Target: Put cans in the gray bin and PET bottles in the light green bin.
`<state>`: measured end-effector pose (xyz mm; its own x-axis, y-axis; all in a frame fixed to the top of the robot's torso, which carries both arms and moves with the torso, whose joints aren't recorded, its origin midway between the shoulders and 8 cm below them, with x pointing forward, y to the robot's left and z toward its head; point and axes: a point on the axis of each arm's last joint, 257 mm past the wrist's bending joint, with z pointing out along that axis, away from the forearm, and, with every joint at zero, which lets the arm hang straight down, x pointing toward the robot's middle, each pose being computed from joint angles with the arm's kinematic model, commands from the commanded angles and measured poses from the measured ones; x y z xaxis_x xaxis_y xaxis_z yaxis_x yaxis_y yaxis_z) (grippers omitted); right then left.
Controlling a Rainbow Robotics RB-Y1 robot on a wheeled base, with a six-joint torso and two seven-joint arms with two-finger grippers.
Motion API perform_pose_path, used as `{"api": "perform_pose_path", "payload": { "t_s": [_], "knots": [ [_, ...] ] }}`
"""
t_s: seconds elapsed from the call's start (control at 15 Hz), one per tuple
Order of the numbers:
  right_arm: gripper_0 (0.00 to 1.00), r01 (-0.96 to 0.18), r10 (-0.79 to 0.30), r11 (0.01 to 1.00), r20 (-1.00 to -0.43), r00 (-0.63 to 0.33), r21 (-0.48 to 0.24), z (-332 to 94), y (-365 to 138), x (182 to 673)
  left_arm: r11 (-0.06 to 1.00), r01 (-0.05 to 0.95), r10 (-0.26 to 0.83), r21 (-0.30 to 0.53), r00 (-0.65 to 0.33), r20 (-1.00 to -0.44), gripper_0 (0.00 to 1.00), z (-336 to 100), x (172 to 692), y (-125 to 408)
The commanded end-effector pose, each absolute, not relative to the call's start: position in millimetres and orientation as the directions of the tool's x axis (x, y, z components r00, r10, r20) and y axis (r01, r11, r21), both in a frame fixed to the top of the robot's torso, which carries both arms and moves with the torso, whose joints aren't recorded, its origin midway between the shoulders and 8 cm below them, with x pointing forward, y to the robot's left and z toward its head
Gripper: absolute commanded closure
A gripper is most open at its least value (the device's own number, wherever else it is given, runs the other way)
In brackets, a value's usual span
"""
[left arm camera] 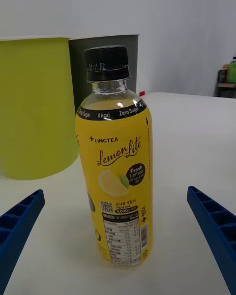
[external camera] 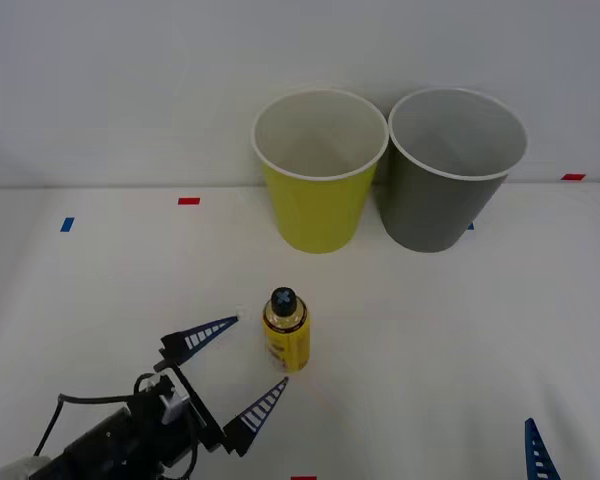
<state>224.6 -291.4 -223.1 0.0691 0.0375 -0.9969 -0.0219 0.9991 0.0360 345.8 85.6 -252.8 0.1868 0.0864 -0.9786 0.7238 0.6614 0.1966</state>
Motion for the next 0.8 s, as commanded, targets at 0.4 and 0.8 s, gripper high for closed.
{"api": "perform_pose_path", "payload": {
  "t_s": [0.4, 0.8],
  "knots": [
    [0.00, -0.022, 0.038, 0.999, -0.997, 0.069, 0.036, -223, -291, 225, 0.639, 0.742, 0.081, 0.201, 0.195, -0.977, 0.00, -240, 369, 43],
    [0.00, -0.022, 0.038, 0.999, -0.997, 0.069, 0.036, -223, -291, 225, 0.633, 0.752, 0.069, 0.186, 0.185, -0.980, 0.00, -234, 378, 24]
  ]
}}
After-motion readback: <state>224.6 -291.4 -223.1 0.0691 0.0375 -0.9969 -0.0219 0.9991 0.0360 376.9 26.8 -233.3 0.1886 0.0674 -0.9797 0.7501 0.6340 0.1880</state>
